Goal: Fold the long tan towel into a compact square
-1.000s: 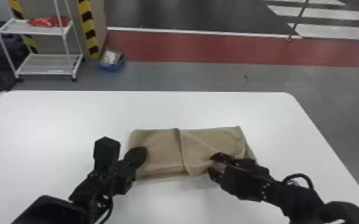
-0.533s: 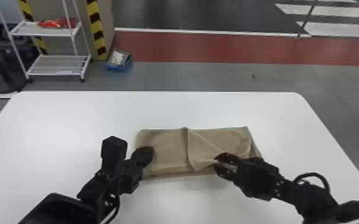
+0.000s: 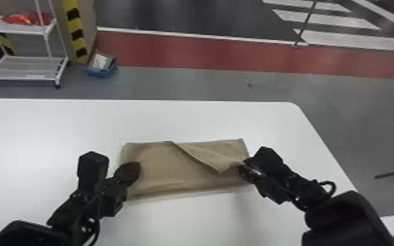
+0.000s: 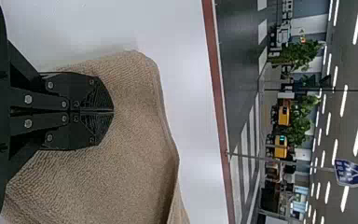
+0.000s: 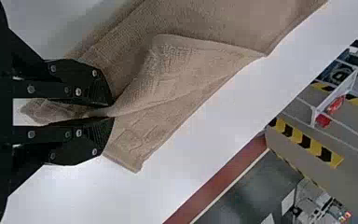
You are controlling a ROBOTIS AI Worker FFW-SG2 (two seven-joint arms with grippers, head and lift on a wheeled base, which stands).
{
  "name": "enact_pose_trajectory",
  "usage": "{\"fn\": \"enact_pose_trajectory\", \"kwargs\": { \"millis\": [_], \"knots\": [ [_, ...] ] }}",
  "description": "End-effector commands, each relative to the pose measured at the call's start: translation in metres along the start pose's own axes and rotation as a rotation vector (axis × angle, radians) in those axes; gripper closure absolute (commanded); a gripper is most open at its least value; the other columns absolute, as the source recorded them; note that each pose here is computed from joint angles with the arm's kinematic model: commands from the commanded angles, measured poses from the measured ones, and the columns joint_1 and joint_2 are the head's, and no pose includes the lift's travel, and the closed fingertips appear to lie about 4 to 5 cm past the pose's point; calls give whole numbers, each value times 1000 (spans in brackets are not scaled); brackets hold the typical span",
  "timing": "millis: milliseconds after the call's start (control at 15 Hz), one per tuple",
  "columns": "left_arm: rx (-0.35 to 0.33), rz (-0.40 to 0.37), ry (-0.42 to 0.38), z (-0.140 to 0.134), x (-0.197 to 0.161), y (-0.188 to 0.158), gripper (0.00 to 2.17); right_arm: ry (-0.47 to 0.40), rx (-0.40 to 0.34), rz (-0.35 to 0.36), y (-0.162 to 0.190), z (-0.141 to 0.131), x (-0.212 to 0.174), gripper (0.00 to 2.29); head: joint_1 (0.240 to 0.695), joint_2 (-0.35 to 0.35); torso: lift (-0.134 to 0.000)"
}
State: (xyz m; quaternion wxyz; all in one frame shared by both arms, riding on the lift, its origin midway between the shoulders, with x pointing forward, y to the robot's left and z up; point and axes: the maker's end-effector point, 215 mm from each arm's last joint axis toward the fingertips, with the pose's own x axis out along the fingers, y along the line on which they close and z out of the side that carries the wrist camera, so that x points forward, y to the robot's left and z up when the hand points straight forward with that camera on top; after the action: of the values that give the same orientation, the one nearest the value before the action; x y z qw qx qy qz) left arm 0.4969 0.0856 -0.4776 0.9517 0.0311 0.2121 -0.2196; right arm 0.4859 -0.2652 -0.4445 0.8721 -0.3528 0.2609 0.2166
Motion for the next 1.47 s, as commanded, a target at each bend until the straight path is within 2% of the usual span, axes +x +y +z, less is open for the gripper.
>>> {"fn": "enact_pose_trajectory", "kwargs": {
  "millis": [0, 267, 400, 467, 600, 733, 867, 1067, 1400],
  "knots": [
    [-1, 2, 2, -1, -1, 1, 1997, -3, 35, -15, -5, -7, 9, 961, 695, -197, -123],
    [1, 1, 6, -4, -2, 1, 1997, -101, 106, -92, -28, 1, 11, 944, 695, -208, -123],
    [2, -2, 3, -2, -2, -1, 1997, -144, 122, -163, -46, 3, 9, 552, 695, -209, -123],
    [3, -3, 4, -2, -3, -2, 1997, -158, 146, -199, -58, -1, 8, 542, 695, -216, -123],
    [9, -4, 8, -4, -4, -4, 1997, -156, 212, -286, -82, -17, 4, 353, 695, -227, -123],
    [7, -5, 12, -6, -5, -5, 1997, -115, 254, -356, -100, -42, 4, 296, 695, -261, -123],
    [4, -7, 13, -6, -8, -7, 1997, -61, 312, -394, -114, -71, 6, 235, 695, -283, -123],
    [10, -3, 14, -7, -9, -6, 1997, -48, 324, -422, -121, -82, -1, 201, 695, -326, -123],
    [11, -6, 14, -6, -7, -10, 1997, -176, 429, -364, -98, -31, -43, 198, 695, -328, -123]
  ]
}}
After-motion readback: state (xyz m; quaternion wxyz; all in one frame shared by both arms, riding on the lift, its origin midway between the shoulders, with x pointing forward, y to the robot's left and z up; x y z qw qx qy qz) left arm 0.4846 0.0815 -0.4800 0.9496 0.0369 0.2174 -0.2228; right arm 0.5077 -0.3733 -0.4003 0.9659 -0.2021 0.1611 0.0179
